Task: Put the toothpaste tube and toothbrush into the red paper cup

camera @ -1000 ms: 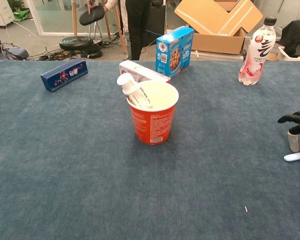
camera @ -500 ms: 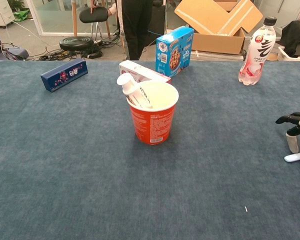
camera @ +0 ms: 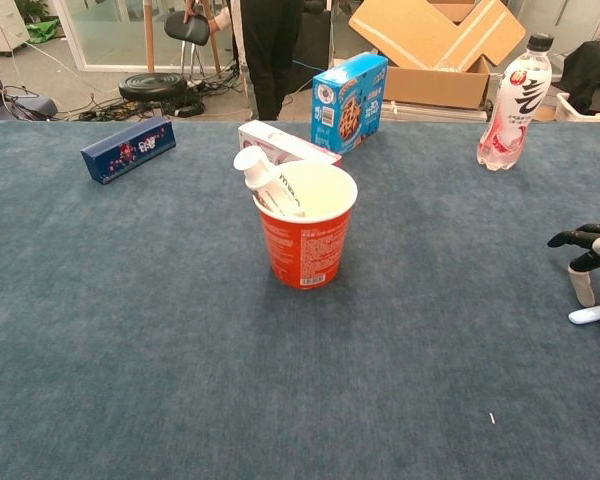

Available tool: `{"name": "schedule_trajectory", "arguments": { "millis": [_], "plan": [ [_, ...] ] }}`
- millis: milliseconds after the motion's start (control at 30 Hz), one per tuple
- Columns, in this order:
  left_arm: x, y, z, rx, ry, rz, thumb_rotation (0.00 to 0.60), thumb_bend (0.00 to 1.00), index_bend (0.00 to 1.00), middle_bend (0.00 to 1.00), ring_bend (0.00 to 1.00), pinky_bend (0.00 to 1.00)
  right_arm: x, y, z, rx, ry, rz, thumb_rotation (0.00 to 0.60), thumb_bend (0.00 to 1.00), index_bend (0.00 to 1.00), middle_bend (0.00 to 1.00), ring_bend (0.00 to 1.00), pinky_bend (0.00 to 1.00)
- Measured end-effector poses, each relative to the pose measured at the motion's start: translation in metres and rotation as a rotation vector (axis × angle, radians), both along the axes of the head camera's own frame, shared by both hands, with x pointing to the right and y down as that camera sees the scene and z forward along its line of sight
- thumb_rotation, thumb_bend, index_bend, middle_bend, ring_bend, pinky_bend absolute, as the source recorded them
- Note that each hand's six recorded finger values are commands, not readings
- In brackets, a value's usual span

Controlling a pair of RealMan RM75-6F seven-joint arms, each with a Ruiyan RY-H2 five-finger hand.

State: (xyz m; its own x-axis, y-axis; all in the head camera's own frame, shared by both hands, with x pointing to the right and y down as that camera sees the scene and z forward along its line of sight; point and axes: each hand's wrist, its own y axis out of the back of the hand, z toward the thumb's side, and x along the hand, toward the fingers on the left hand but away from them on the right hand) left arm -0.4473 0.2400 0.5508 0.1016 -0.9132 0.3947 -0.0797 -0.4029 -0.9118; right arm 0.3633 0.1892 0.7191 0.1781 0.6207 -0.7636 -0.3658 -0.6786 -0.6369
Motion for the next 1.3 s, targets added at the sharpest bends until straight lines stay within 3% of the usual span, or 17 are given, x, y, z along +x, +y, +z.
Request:
{"name": "schedule_trajectory", "arguments": {
  "millis": [867,1300],
  "plan": [
    [0.0,0.0,0.0,0.0,0.0,-0.001,0.6,0.15,0.44,0.37,0.37,0.42,-0.001,0.001,0.0,-0.001,-0.008,0.008,0.6,0.22,0.59,0.1,0.0,0.23],
    [0.0,0.0,0.0,0.0,-0.001,-0.001,0.6,0.15,0.44,0.37,0.37,0.42,-0.011,-0.01,-0.024,0.047,-0.078,0.033,0.6,0.22,0.6,0.1,0.0,0.23]
  ]
}}
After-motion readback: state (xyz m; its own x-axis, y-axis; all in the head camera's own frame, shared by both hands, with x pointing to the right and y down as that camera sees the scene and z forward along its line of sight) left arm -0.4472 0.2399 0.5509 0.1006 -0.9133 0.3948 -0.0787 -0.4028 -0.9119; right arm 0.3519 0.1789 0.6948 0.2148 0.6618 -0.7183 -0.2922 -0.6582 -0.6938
